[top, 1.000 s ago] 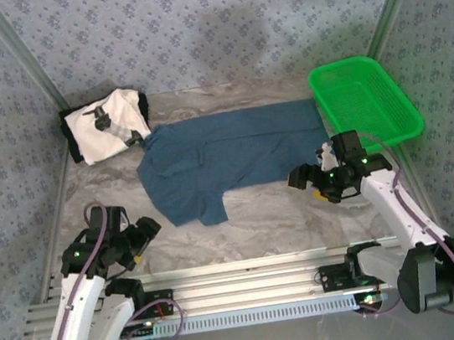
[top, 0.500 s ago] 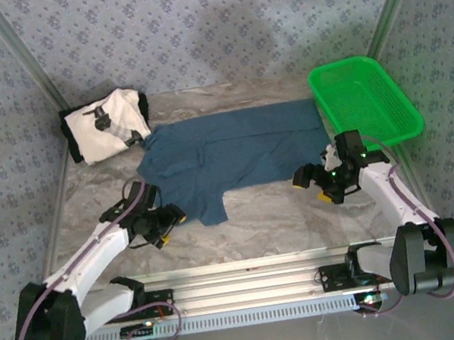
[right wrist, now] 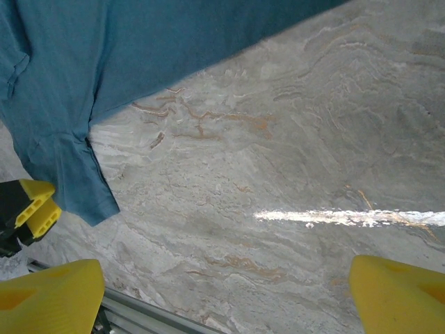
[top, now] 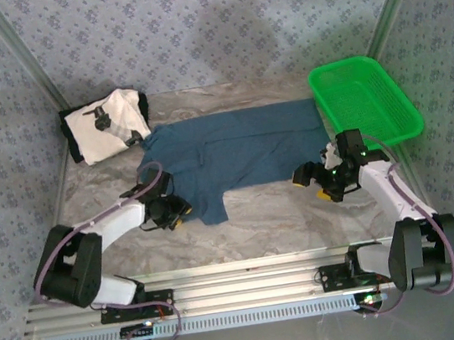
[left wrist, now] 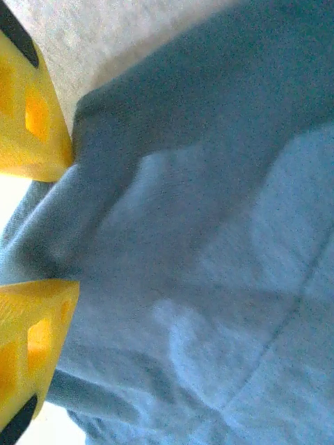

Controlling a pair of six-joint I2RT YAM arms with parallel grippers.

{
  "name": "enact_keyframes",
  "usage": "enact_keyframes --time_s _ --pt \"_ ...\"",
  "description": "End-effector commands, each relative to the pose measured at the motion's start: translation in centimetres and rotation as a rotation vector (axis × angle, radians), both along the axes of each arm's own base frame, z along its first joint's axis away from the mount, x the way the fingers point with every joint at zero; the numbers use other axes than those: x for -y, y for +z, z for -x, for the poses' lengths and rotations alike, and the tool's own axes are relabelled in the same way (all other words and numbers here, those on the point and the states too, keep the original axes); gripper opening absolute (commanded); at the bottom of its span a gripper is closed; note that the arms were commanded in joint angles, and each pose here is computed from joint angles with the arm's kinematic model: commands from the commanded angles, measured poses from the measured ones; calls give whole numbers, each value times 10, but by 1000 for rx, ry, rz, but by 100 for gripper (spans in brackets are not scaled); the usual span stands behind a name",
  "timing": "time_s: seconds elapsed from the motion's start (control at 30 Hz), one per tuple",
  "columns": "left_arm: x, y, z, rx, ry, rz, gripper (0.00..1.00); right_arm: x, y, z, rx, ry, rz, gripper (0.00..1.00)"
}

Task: Fold and stack the t-shirts

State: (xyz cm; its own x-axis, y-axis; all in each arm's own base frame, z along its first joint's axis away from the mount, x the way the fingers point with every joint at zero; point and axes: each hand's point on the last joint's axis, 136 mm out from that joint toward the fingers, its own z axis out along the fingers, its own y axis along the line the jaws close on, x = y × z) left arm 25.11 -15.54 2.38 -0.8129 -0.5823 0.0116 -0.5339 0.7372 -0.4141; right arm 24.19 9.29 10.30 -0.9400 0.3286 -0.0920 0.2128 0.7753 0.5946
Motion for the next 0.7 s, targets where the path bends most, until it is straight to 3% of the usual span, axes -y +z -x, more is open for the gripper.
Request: enact_keyframes --time_s 0.0,0.1,0.2,0.47,0.67 --pt "5 7 -13 39 -42 -23 24 -2 1 1 7 21 -19 93" --pt "1 16 -8 40 -69 -46 11 -2 2 3 6 27 -18 93" --pt "-6 30 3 42 -97 -73 6 -1 2 5 6 26 -23 93" --pt "-29 70 30 61 -144 -144 3 -1 1 6 8 30 -23 93" --pt "-19 69 11 26 -242 -178 3 -1 0 7 1 35 -26 94"
